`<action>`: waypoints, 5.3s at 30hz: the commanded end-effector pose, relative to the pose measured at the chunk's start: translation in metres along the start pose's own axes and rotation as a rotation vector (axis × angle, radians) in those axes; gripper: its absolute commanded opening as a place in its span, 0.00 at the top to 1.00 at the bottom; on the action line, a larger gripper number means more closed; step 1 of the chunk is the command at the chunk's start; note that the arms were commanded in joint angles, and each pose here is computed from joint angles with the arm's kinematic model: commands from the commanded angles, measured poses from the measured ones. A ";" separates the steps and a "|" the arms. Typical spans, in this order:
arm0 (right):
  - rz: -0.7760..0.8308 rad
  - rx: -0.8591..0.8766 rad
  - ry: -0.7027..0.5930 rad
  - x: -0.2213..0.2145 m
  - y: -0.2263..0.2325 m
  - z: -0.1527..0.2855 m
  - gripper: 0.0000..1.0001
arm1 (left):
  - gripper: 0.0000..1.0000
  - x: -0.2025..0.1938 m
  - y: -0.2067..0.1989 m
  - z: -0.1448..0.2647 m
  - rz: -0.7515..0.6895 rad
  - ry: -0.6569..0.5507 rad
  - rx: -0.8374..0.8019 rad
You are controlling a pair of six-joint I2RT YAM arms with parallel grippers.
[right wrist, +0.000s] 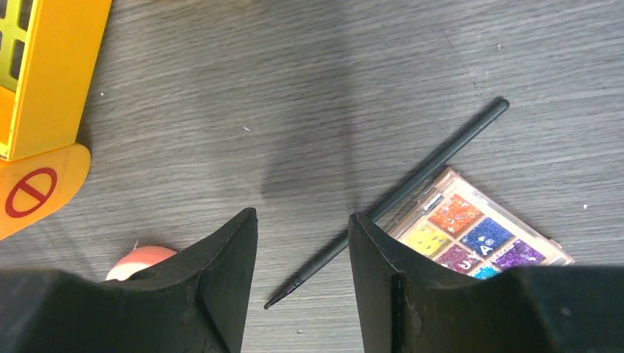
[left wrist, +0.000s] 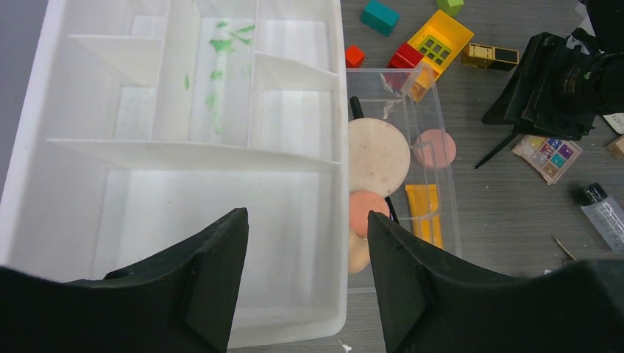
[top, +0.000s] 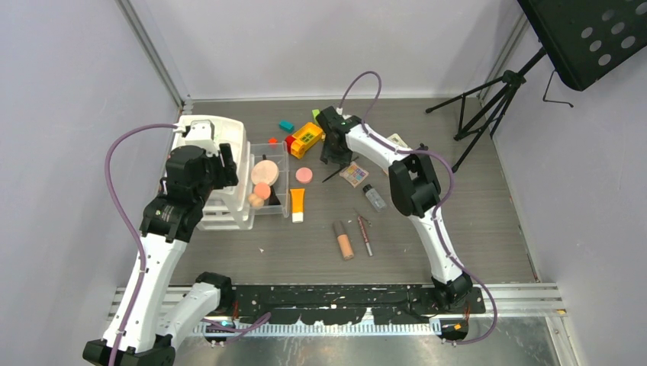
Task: Organize the makeup
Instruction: Pick up the makeup tool from the center of the board, then place the makeup tool in the drawer.
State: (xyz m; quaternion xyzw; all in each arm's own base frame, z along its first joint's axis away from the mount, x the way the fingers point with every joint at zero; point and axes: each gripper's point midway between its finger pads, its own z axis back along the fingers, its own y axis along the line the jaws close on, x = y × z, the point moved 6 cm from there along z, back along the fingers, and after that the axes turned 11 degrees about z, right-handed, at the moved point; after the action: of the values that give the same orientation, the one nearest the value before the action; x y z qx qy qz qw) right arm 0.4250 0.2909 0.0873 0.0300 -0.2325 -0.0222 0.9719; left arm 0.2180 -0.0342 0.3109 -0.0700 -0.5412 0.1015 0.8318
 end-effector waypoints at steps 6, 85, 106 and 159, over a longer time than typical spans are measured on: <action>0.004 -0.053 -0.004 -0.005 -0.010 0.013 0.47 | 0.37 0.009 -0.003 0.004 -0.003 -0.045 -0.026; 0.327 0.158 -0.056 0.002 0.006 0.103 1.00 | 0.37 0.007 -0.004 0.001 -0.006 -0.032 -0.026; 0.140 0.705 -0.217 -0.018 0.156 0.211 0.97 | 0.37 0.008 -0.003 0.004 -0.004 -0.043 -0.022; -0.240 0.761 -0.271 -0.021 0.029 0.365 0.37 | 0.39 0.011 0.001 0.008 -0.001 -0.072 0.004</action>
State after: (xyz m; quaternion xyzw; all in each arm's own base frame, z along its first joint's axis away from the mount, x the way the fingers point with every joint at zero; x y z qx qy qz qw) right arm 0.2905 0.3179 0.3197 0.3279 -0.3041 -0.0104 0.8943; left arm 0.2146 -0.0311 0.3147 -0.0648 -0.5502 0.1073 0.8256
